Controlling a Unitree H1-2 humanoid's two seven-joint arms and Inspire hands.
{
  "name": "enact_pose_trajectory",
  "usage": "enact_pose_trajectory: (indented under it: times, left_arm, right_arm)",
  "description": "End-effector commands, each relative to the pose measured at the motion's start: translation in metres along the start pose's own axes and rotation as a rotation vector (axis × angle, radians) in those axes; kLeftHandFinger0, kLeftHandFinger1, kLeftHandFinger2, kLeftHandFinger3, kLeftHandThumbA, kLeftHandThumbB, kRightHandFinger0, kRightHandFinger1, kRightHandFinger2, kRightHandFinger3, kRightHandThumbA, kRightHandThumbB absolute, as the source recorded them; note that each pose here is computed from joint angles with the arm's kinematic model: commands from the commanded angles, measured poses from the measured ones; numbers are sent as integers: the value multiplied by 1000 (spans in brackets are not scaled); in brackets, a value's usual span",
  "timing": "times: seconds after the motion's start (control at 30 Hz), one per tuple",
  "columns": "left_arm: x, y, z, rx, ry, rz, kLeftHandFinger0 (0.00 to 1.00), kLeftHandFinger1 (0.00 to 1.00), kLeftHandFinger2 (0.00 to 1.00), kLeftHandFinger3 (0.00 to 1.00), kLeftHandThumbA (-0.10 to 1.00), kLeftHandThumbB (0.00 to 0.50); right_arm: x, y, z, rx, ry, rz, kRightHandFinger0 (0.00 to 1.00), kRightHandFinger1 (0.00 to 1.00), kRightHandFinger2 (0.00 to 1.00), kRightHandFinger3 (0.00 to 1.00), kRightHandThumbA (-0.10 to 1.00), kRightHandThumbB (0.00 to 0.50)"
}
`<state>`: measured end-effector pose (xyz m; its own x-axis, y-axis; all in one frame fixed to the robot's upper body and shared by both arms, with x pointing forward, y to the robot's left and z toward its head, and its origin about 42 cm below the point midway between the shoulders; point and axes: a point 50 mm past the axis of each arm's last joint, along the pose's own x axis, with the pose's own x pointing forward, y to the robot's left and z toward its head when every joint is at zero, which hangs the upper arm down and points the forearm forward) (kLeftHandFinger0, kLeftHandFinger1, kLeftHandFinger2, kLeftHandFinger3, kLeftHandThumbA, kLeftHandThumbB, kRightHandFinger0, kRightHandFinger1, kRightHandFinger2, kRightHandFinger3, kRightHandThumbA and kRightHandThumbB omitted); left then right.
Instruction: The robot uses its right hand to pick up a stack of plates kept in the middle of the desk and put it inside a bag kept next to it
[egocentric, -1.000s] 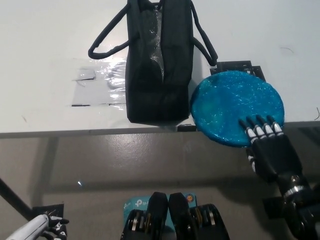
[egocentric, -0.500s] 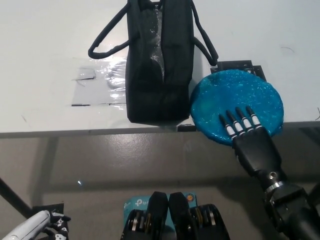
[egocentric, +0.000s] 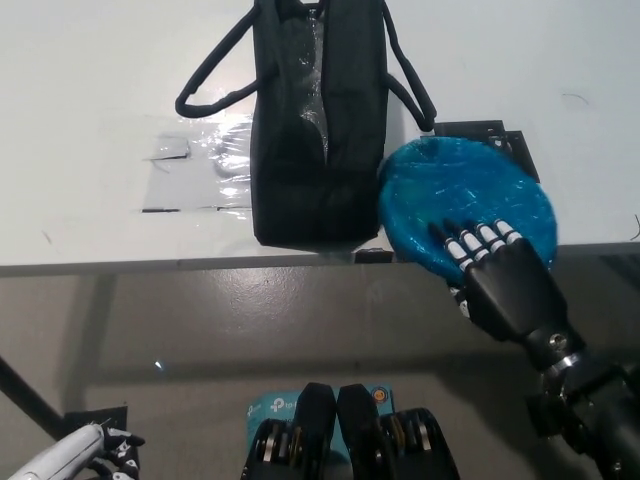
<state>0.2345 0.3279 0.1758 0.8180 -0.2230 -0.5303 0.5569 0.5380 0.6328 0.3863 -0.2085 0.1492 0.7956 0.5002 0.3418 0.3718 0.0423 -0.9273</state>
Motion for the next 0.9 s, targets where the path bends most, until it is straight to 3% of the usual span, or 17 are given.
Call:
enact_pose_trajectory:
  times: [0.0,0.03,0.1,0.13,0.17,0.2,0.23,0.27,0.33,0.4,0.43,0.47,0.5,0.6,0.7,0.77,0.87]
  left_arm:
    - [-6,7,0,2,-1,27,773,769,861,985,330,0]
    - [-7,7,1,3,-5,30,767,767,861,978,314,0]
    - [-7,7,1,2,-4,34,758,760,853,962,304,0]
    - [-7,7,0,0,-1,32,765,770,861,971,306,0]
    - [-8,7,0,-2,-4,32,764,771,864,973,305,0]
    - [-8,7,0,-7,-3,37,763,769,863,971,304,0]
    - [-8,7,0,-7,-3,38,759,762,861,968,291,0]
    - [-8,6,0,-6,-3,40,761,767,865,975,289,0]
    - [-9,5,0,-4,-2,38,761,767,865,973,290,0]
    - [-9,4,-2,-10,2,37,759,764,860,959,279,0]
    - [-9,4,-2,-9,4,37,764,767,857,953,302,0]
    - [-10,4,-2,-4,8,36,772,763,851,951,317,0]
    - [-10,3,-2,-5,9,36,773,762,850,951,319,0]
    - [-11,2,-3,7,19,35,785,764,847,956,337,0]
    - [-10,1,-5,5,23,38,757,754,850,968,318,0]
    - [-9,1,-6,-1,22,37,744,744,839,951,305,0]
    - [-7,-1,-5,-12,21,37,754,752,848,970,310,0]
  right_arm:
    - [10,-27,-8,170,28,-93,0,0,138,94,-100,322]
    - [7,-28,-9,228,56,-95,0,0,163,16,-100,308]
    - [5,-29,-9,292,98,-104,0,0,177,0,-100,330]
    - [5,-31,-9,341,144,-88,0,0,183,0,-100,301]
    - [2,-36,-10,503,236,-119,0,10,225,0,-100,321]
    - [-1,-43,-14,616,328,-158,0,34,301,17,-100,294]
    - [-2,-45,-15,640,351,-169,0,55,390,97,-100,281]
    - [-2,-51,-18,694,391,-201,0,38,375,131,-100,312]
    - [-2,-60,-26,784,438,-258,0,0,260,176,-100,316]
    - [-1,-64,-32,845,481,-301,0,0,203,184,-100,293]
    - [-2,-68,-37,919,505,-345,0,0,162,160,-100,258]
    - [-5,-80,-54,1135,600,-471,0,0,41,119,-100,230]
    - [-6,-82,-57,1185,630,-501,0,0,8,100,-100,222]
    - [-1,-108,-77,1362,702,-694,0,0,0,3,-100,116]
    - [3,-124,-86,1412,691,-743,0,0,0,0,-100,77]
    - [9,-137,-91,1432,637,-772,0,0,1,35,-100,67]
    - [30,-161,-95,1426,560,-809,0,0,3,0,-100,59]
